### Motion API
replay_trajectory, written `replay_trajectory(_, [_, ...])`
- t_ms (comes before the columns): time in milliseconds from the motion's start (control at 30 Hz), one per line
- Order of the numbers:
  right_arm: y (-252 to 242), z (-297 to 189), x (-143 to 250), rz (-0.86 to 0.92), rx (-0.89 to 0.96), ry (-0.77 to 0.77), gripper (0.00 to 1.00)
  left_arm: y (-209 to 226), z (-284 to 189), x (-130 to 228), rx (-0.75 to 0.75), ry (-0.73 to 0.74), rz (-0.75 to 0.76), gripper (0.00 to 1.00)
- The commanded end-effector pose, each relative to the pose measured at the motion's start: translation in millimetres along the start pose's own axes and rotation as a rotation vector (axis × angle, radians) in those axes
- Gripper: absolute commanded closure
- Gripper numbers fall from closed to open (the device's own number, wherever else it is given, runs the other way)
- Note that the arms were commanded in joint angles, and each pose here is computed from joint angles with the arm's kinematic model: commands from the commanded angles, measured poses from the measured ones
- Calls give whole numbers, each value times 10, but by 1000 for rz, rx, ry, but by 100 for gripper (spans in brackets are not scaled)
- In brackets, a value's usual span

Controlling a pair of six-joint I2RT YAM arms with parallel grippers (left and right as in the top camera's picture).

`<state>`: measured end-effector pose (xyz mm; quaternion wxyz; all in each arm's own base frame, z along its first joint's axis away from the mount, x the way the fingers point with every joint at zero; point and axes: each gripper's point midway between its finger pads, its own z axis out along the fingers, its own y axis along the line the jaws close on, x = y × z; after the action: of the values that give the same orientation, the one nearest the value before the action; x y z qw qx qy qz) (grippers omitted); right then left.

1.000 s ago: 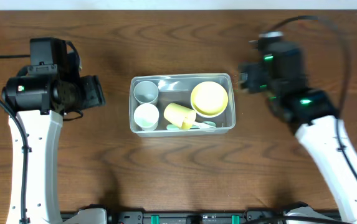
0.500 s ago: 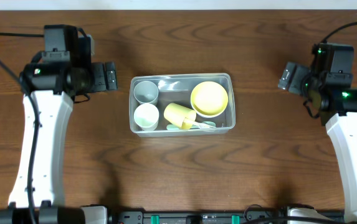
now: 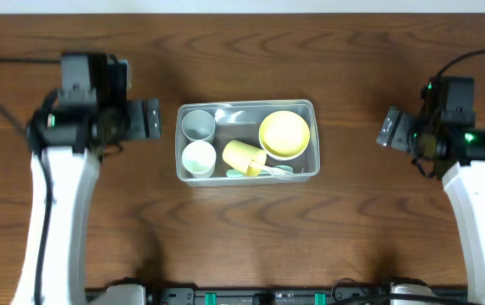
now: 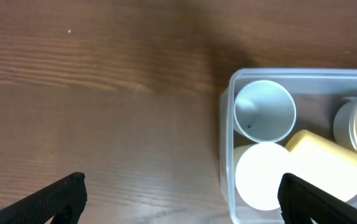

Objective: Pack container

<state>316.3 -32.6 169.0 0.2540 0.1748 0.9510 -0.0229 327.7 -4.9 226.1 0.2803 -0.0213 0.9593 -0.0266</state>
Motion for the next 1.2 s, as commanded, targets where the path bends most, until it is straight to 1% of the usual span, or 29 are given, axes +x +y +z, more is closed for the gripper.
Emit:
replay_trajectory(0, [-32,-142,166,20,18,-64,1,-2,-139,275,5,-72,4,2])
replay_trajectory(200, [-53,-223,651,39,23,-157,1,20,-262,777,22,-241,-54,2])
replay_trajectory(367, [-52,-120,922,34,-11,-227,1,30,-321,1006,30,-339,-50,2])
replay_trajectory(433, [-82,-67,1010,33,-12,-222,1,31,-338,1028,31,-357,-50,2])
replay_trajectory(633, [-72,9,1125,22,-23,-184,1,33,-323,1038,30,-348,-50,2])
replay_trajectory(1167, [-64,10,1129,22,-28,-182,1,33,-318,1039,30,-345,-50,2])
